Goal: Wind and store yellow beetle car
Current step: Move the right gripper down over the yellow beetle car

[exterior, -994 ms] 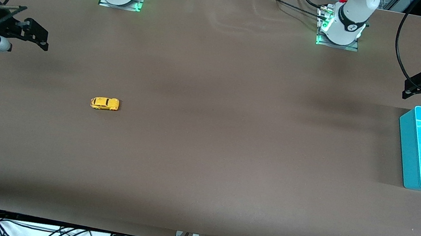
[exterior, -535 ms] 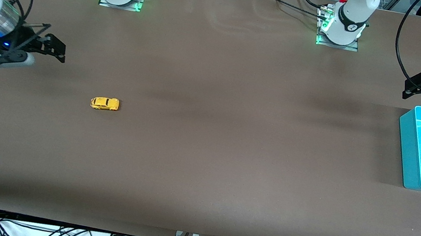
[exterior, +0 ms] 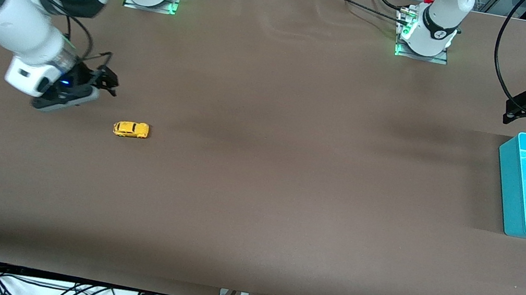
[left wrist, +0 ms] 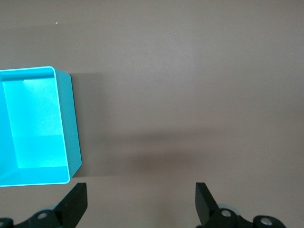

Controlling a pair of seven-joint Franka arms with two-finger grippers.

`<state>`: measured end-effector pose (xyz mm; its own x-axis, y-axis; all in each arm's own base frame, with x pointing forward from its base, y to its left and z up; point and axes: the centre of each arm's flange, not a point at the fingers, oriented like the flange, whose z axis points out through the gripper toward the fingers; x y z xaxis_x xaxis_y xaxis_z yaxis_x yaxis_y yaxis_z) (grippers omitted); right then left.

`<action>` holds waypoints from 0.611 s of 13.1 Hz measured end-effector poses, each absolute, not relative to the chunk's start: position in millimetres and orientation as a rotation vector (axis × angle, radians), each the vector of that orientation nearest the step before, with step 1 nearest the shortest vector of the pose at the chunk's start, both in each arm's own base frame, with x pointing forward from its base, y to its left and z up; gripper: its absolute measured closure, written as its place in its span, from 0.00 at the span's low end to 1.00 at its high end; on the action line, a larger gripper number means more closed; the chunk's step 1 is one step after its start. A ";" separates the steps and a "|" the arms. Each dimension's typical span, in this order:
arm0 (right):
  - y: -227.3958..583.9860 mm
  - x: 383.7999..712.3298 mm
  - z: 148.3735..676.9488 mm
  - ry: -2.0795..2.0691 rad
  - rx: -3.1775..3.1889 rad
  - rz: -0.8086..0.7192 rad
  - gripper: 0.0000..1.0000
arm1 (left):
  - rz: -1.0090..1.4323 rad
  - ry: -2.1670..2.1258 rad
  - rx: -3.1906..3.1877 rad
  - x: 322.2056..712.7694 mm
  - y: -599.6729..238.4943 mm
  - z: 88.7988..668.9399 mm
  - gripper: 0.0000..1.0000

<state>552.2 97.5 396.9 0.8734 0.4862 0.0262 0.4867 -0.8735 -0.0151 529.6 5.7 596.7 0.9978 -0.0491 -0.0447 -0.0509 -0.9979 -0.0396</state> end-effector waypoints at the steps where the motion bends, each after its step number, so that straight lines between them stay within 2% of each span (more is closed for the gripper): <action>1: 102.6 542.1 377.2 -0.852 -3.001 -0.018 0.00 | 0.068 0.077 -3.099 529.7 5.8 596.7 0.00; 4: 113.9 516.9 340.4 -1.119 -2.904 0.054 0.00 | 0.068 0.077 -3.099 529.7 5.9 596.8 0.00; 8: 113.0 502.8 301.6 -1.624 -2.651 0.013 0.00 | 0.068 0.077 -3.099 529.7 5.9 596.7 0.00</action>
